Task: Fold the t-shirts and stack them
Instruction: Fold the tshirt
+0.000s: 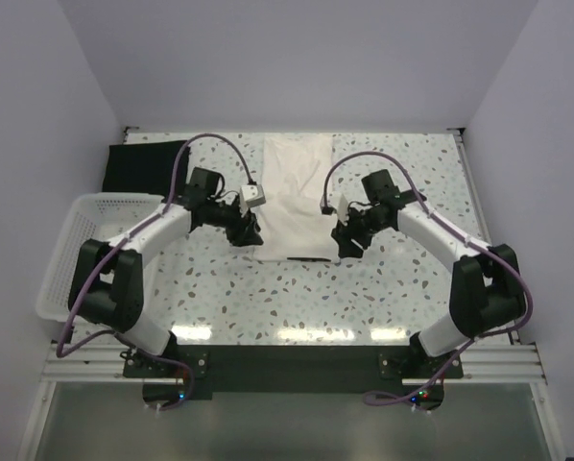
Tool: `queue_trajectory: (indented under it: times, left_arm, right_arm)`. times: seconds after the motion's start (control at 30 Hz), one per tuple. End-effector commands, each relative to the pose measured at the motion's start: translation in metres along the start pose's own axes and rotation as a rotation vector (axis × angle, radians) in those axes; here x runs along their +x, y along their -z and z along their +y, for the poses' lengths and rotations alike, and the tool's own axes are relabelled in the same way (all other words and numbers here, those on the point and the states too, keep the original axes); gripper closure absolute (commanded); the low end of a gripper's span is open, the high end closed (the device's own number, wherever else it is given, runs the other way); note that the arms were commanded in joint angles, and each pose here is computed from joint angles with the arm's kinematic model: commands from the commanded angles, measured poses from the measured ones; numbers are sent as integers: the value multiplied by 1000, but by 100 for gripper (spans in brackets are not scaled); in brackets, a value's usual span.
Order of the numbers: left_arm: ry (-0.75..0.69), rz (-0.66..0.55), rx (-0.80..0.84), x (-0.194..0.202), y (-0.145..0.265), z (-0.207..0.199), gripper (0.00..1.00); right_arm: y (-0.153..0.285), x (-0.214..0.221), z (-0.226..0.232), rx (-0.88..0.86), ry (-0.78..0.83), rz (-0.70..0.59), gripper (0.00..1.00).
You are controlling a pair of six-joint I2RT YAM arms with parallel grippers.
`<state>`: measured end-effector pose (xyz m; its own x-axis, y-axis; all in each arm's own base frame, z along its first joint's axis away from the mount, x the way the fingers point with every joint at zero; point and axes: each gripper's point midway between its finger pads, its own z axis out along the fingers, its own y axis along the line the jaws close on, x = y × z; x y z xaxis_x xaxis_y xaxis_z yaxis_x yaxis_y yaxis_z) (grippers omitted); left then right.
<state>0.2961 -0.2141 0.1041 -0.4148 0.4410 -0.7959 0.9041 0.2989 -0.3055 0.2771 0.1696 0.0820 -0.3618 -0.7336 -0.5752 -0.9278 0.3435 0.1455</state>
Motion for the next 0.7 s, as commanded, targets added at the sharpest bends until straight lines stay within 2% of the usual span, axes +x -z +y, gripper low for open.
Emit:
queue_trajectory:
  times: [0.0, 0.07, 0.1, 0.13, 0.2, 0.3, 0.43, 0.63, 0.67]
  left_arm:
    - [-452, 46, -54, -5, -4, 8, 50]
    - [-520, 64, -68, 10, -10, 8, 48]
    - [-626, 60, -103, 3, -14, 12, 48]
    - [-651, 80, -106, 14, -19, 11, 48]
    - [-743, 71, -131, 9, -27, 11, 47]
    - [-809, 91, -108, 21, -35, 8, 46]
    - [-837, 141, -71, 41, -43, 9, 46]
    - [-863, 229, -7, 66, -47, 8, 49]
    - [-866, 238, -5, 66, -48, 9, 49]
  right_arm:
    - [-9, -27, -3, 30, 272, -99, 40]
    - [-17, -34, -4, 47, 386, -107, 40]
    - [-26, -31, 4, 26, 426, -95, 40]
    - [-31, -32, 2, 32, 484, -99, 40]
    - [-42, -22, 8, 17, 535, -75, 40]
    - [-57, -10, 8, 7, 591, -44, 40]
    - [-73, 1, -2, 37, 635, 14, 40]
    - [-75, 11, -12, 64, 603, 76, 47]
    - [-75, 12, -11, 64, 600, 76, 51]
